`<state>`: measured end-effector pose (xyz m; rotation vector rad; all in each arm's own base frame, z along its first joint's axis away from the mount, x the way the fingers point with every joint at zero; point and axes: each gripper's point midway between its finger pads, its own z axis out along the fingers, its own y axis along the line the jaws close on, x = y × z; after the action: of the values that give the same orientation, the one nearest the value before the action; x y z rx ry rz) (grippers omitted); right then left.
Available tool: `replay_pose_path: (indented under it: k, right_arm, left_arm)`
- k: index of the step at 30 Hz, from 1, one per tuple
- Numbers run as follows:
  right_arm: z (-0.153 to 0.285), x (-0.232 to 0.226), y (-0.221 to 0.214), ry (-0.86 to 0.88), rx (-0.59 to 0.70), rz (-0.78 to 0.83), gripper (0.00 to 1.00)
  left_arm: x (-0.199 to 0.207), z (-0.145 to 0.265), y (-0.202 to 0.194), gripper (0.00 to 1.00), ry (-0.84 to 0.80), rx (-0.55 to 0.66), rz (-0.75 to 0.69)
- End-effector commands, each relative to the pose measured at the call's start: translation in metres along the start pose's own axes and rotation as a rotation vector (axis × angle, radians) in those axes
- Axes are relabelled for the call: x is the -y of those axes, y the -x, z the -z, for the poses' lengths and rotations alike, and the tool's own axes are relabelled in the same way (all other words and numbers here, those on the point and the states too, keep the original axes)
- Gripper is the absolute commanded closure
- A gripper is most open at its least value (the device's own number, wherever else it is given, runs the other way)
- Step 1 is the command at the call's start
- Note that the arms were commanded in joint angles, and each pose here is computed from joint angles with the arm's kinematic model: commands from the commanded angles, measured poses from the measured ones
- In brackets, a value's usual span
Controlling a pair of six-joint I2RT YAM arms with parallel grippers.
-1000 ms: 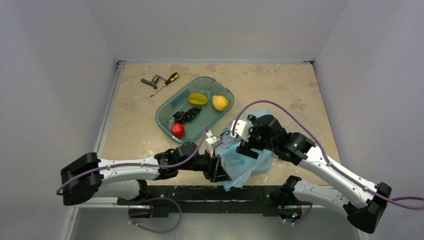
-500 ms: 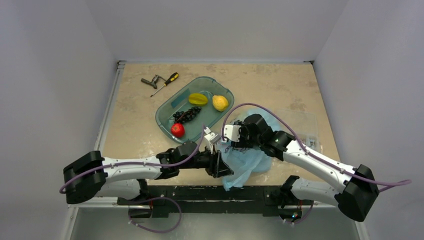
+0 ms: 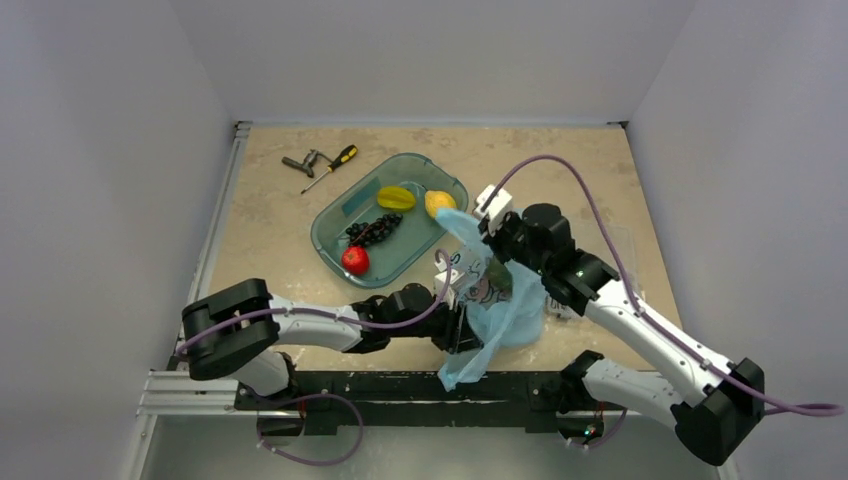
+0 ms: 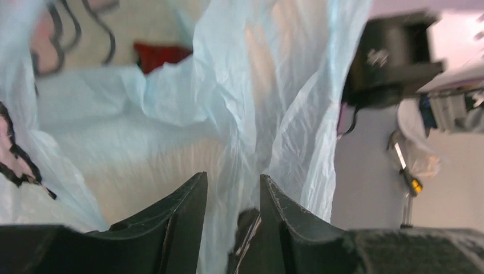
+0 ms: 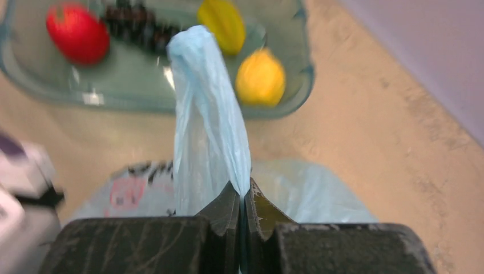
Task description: Take the fake fruits out of the plastic bag
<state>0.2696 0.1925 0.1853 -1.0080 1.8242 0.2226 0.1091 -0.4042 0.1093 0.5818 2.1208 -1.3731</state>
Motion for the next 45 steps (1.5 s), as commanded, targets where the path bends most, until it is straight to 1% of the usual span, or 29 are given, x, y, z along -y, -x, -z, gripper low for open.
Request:
replay_pose_path:
  k: [1,4,7,9,11,13,14,16,18,20,23,26,28,31,33,34,36,38,40,41,43,45]
  right_arm:
    - [0.041,0.064,0.115,-0.27,0.354,-0.314,1.0]
    - [0.043,0.073,0.126,-0.293,0.347,-0.341,1.0]
    - [0.042,0.093,0.127,-0.389,0.328,-0.444,1.0]
    - [0.04,0.101,0.127,-0.417,0.335,-0.489,1.0]
    - [0.039,0.11,0.124,-0.434,0.348,-0.592,1.0]
    - [0.04,0.128,0.102,-0.48,0.324,-0.747,1.0]
    - [0.041,0.143,0.082,-0.514,0.307,-0.833,1.0]
    - [0.035,0.155,0.055,-0.473,0.304,-0.978,1.0]
    - [0.023,0.16,0.038,-0.383,0.268,-1.062,1.0]
    - [0.008,0.161,0.033,-0.331,0.196,-1.046,1.0]
    - [-0.001,0.16,0.042,-0.244,0.153,-0.939,1.0]
    - [0.006,0.158,0.048,-0.227,0.132,-0.891,1.0]
    - [0.012,0.154,0.049,-0.211,0.108,-0.875,1.0]
    - [0.025,0.149,0.05,-0.226,0.09,-0.867,1.0]
    - [0.031,0.142,0.053,-0.197,0.084,-0.874,1.0]
    - [0.033,0.139,0.054,-0.185,0.078,-0.883,1.0]
    - [0.038,0.134,0.057,-0.166,0.067,-0.892,1.0]
    - [0.042,0.134,0.062,-0.163,0.073,-0.896,1.0]
    - [0.045,0.134,0.066,-0.162,0.083,-0.902,1.0]
    - [0.045,0.133,0.067,-0.159,0.084,-0.91,1.0]
    - [0.044,0.131,0.069,-0.138,0.085,-0.914,1.0]
    - [0.042,0.128,0.072,-0.115,0.09,-0.914,1.0]
  left_arm:
    - [-0.005,0.004,-0.033,0.62,0.018,-0.12,-0.025]
    - [-0.003,0.005,-0.035,0.62,0.011,-0.123,-0.029]
    - [-0.002,0.007,-0.034,0.61,0.008,-0.099,-0.039]
    - [0.0,0.008,-0.029,0.59,0.004,-0.07,-0.042]
    - [0.0,0.008,-0.024,0.58,0.013,-0.048,-0.045]
    - [0.001,0.009,-0.017,0.57,0.029,-0.027,-0.055]
    - [0.002,0.01,-0.012,0.56,0.03,-0.014,-0.065]
    - [0.005,0.01,-0.005,0.55,0.034,0.003,-0.08]
    - [0.009,0.006,0.002,0.54,0.034,0.012,-0.102]
    - [0.012,-0.002,0.007,0.54,0.027,0.015,-0.12]
    - [0.025,-0.008,0.023,0.52,0.008,0.027,-0.168]
    - [0.039,0.002,0.06,0.46,0.025,0.072,-0.256]
    - [0.045,0.015,0.086,0.4,0.035,0.097,-0.283]
    - [0.042,0.037,0.125,0.34,0.121,0.13,-0.311]
    - [0.042,0.042,0.142,0.3,0.156,0.144,-0.387]
    - [0.038,0.043,0.146,0.29,0.193,0.126,-0.427]
    - [0.028,0.04,0.161,0.3,0.269,0.137,-0.503]
    - [0.018,0.035,0.175,0.3,0.343,0.18,-0.592]
    - [0.01,0.03,0.189,0.27,0.409,0.253,-0.668]
    - [0.005,0.027,0.192,0.24,0.439,0.267,-0.7]
    - [-0.004,0.023,0.199,0.21,0.523,0.274,-0.775]
    - [-0.015,0.017,0.204,0.2,0.595,0.264,-0.792]
